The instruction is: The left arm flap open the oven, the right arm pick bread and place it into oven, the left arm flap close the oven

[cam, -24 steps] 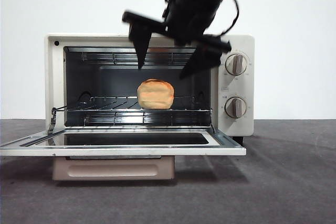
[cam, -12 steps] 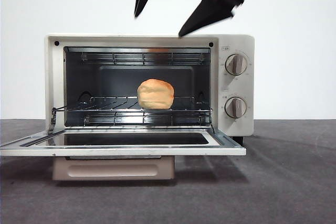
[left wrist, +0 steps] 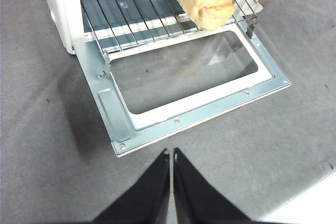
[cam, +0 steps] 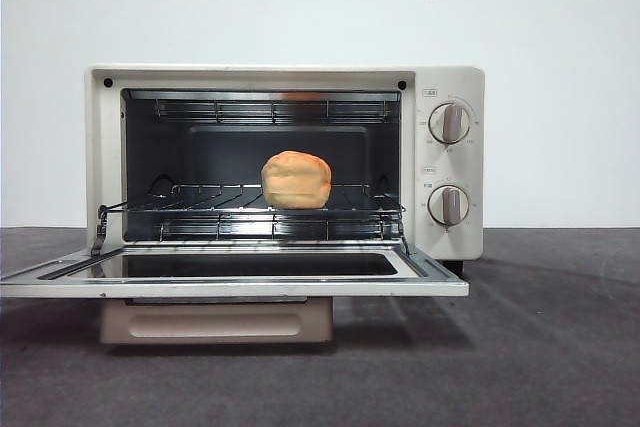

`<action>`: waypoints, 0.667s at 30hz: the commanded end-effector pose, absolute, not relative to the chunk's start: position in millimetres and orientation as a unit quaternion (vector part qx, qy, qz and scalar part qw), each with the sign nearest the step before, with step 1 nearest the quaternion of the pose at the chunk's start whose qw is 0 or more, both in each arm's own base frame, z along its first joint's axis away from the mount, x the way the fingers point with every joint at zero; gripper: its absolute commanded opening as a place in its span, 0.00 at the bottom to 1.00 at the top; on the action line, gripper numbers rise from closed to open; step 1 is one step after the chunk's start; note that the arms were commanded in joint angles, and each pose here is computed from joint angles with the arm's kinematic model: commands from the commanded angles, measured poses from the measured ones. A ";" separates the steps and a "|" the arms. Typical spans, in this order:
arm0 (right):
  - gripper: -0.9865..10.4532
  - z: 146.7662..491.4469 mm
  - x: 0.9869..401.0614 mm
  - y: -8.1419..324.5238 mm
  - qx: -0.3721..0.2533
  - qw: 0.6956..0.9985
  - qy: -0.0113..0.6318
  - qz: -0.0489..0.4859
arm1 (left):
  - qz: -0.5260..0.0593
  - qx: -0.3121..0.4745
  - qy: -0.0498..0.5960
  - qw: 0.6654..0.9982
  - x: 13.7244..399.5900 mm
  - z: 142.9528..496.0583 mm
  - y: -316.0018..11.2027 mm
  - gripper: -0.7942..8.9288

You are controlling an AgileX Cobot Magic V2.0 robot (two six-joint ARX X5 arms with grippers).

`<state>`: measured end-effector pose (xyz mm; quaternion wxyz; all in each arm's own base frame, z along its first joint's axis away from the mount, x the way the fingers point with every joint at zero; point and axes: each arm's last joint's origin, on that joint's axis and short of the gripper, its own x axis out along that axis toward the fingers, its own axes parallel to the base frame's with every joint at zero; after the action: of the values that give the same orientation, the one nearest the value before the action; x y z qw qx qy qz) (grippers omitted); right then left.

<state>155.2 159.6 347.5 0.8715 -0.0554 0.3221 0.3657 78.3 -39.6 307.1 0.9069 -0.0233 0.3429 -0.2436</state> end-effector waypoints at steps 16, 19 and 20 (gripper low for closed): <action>0.46 327.2 112.0 120.8 -0.037 0.870 0.270 0.410 | -0.247 -0.026 0.325 0.912 81.0 311.0 -41.1 0.10; 0.46 327.1 112.0 120.7 -0.037 0.870 0.271 0.409 | -0.246 -0.037 0.313 0.916 85.2 309.4 -42.9 0.10; 0.46 327.0 111.9 120.7 -0.037 0.870 0.272 0.410 | -0.243 -0.044 0.314 0.917 87.5 307.4 -43.7 0.10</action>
<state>112.2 118.2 324.6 0.8721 -0.0342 0.2768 0.4021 84.6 -42.3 308.5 0.9171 -0.0330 0.3110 -0.2473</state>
